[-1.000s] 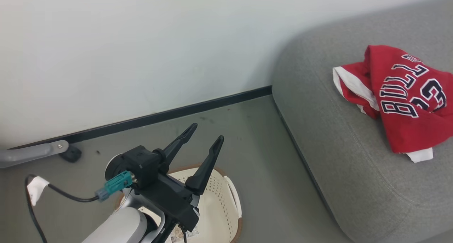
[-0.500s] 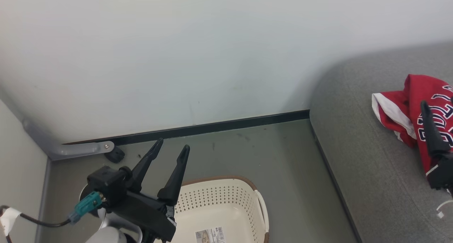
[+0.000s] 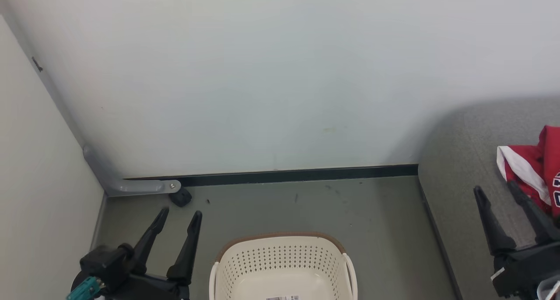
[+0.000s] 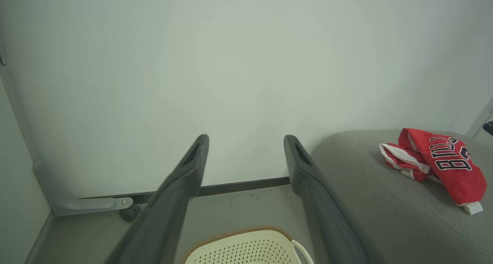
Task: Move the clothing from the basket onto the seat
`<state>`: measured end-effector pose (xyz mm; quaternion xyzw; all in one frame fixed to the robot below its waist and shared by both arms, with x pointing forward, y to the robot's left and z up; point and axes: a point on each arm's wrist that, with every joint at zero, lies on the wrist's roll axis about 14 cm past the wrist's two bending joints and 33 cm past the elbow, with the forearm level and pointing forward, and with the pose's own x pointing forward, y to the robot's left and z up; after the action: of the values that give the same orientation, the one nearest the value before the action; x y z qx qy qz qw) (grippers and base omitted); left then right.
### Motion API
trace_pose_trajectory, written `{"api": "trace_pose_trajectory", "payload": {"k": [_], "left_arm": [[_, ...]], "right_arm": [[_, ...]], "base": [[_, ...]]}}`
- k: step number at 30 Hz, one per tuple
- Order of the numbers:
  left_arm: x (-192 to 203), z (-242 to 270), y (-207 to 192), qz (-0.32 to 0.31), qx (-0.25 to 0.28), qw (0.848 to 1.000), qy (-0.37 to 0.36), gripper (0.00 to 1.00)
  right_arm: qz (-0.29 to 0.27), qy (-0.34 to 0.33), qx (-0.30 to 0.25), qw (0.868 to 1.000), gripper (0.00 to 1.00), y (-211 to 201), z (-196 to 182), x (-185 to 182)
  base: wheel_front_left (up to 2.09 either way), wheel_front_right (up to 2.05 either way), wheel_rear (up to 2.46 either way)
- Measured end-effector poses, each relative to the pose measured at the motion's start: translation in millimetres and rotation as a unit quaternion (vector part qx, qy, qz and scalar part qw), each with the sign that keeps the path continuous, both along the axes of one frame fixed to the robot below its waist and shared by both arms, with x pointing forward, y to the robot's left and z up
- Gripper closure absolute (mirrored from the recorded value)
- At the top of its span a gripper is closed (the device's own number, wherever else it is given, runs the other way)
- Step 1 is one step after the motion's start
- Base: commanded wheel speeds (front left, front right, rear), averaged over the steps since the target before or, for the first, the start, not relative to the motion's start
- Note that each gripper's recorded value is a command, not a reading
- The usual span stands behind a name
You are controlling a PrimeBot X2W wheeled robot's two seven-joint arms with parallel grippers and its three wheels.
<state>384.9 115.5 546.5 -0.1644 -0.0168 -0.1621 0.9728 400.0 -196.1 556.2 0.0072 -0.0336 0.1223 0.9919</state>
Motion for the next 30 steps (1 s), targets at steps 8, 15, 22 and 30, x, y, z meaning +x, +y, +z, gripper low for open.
{"api": "trace_pose_trajectory", "payload": {"k": [8,15,22,30], "left_arm": [[-24.6,-17.6,43.4,0.068,0.008,0.998,0.016,0.0],[-29.4,-18.7,61.9,0.114,0.007,0.993,0.007,0.0],[-30.1,-14.4,73.9,0.148,-0.003,0.989,-0.003,0.0],[-32.1,-12.4,65.4,0.144,-0.017,0.989,-0.006,0.0]], "right_arm": [[0.017,0.005,0.037,0.999,0.0,25.4,-6.6,-16.6],[0.014,0.001,0.036,0.999,0.0,30.1,-10.4,-22.8],[0.01,-0.005,0.031,0.999,0.0,32.6,-11.8,-22.9],[0.005,-0.007,0.025,1.0,0.0,33.8,-14.3,-23.1]], "base": [[0.0,0.0,0.0],[0.0,0.0,0.0],[0.0,0.0,0.0],[0.0,0.0,0.0]]}}
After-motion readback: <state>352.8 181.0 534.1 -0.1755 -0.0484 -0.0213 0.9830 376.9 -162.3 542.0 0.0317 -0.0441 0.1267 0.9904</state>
